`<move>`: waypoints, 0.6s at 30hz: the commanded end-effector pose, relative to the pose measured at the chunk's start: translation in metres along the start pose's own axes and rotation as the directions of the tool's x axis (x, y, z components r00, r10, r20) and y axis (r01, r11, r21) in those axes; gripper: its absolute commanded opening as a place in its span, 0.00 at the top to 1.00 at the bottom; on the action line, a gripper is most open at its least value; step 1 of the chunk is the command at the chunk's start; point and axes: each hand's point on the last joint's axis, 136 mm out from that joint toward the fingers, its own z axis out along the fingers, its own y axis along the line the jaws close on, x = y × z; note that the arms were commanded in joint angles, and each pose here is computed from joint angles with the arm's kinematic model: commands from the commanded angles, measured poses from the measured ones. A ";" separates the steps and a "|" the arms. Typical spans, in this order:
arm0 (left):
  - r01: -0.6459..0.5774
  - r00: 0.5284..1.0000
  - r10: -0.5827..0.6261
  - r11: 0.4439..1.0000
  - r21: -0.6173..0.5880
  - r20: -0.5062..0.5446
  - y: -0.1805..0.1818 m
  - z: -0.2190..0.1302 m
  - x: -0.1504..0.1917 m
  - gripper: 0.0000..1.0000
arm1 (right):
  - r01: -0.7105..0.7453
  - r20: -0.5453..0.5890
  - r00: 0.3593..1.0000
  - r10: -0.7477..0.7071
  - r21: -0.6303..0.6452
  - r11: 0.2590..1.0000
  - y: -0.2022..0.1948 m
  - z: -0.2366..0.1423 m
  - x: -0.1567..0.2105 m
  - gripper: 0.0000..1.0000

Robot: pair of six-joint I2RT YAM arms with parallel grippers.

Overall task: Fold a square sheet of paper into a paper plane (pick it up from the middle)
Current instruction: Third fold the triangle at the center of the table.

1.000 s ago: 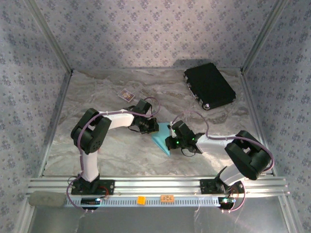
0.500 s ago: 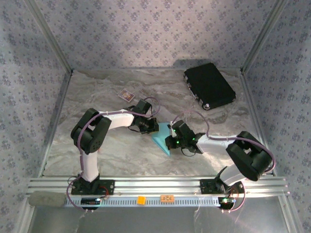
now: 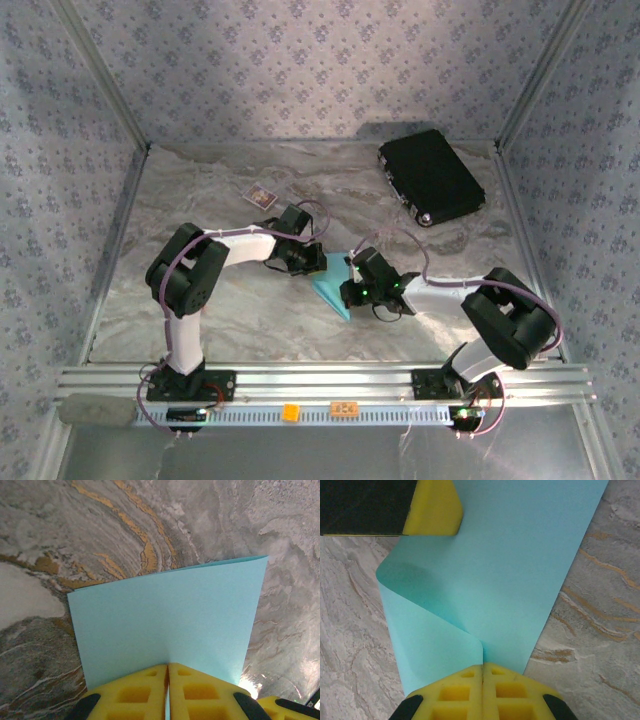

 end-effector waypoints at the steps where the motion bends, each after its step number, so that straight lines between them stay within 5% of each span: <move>1: 0.010 1.000 -0.012 0.998 -0.068 -0.026 0.016 0.003 0.011 0.90 | -0.026 -0.011 1.000 0.026 0.048 0.999 -0.009 0.002 0.000 1.00; 18: -0.052 0.984 0.047 0.998 0.021 0.174 -0.030 -0.063 -0.017 0.70 | -0.045 0.006 0.999 0.045 0.033 0.998 -0.009 0.003 -0.001 1.00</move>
